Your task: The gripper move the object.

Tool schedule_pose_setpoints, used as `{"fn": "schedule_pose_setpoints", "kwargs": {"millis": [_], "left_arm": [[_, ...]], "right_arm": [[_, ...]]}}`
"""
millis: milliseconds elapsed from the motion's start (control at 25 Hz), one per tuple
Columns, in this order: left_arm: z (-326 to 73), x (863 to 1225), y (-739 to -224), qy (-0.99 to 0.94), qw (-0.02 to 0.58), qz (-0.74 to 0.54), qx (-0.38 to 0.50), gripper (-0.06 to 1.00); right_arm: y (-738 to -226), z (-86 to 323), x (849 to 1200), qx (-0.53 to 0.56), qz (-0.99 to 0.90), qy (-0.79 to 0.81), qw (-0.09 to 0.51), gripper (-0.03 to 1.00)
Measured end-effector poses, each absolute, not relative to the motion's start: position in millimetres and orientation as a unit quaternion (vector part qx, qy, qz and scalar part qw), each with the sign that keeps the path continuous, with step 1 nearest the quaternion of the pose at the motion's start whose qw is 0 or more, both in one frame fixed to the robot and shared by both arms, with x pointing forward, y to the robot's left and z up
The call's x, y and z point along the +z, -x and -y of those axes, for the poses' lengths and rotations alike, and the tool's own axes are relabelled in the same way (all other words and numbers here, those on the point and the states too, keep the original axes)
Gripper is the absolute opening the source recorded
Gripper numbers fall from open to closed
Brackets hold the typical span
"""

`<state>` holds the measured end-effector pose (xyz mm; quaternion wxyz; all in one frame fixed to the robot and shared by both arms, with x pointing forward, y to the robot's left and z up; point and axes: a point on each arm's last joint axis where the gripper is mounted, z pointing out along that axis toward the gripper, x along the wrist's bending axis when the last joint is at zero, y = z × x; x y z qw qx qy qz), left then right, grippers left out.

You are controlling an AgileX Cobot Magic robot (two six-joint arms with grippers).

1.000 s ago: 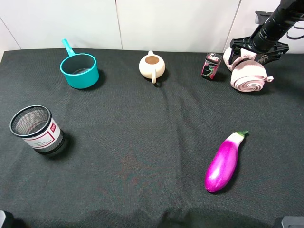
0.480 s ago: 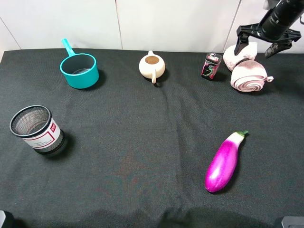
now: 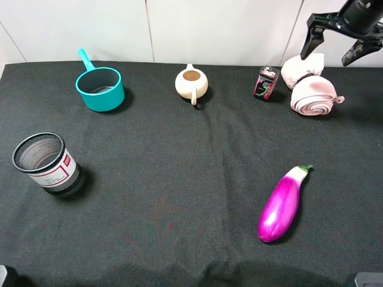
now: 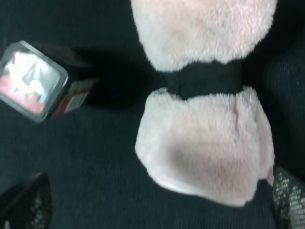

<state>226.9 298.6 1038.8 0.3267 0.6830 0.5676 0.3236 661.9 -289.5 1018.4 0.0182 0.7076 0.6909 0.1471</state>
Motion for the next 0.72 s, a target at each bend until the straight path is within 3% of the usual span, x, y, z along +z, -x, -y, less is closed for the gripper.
{"fn": "schedule_pose_setpoints", "kwargs": {"millis": [400, 720], "left_arm": [[-298.6, 1038.8, -226.9, -0.683, 0.327, -0.568, 0.324, 0.99], [-298.6, 1038.8, -226.9, -0.683, 0.327, -0.568, 0.324, 0.99]], "right_arm": [[-638.7, 288.2, 1058.7, 0.151, -0.703, -0.694, 0.018, 0.69], [-621.0, 283.8, 1095.6, 0.177, -0.711, -0.678, 0.056, 0.69]]}}
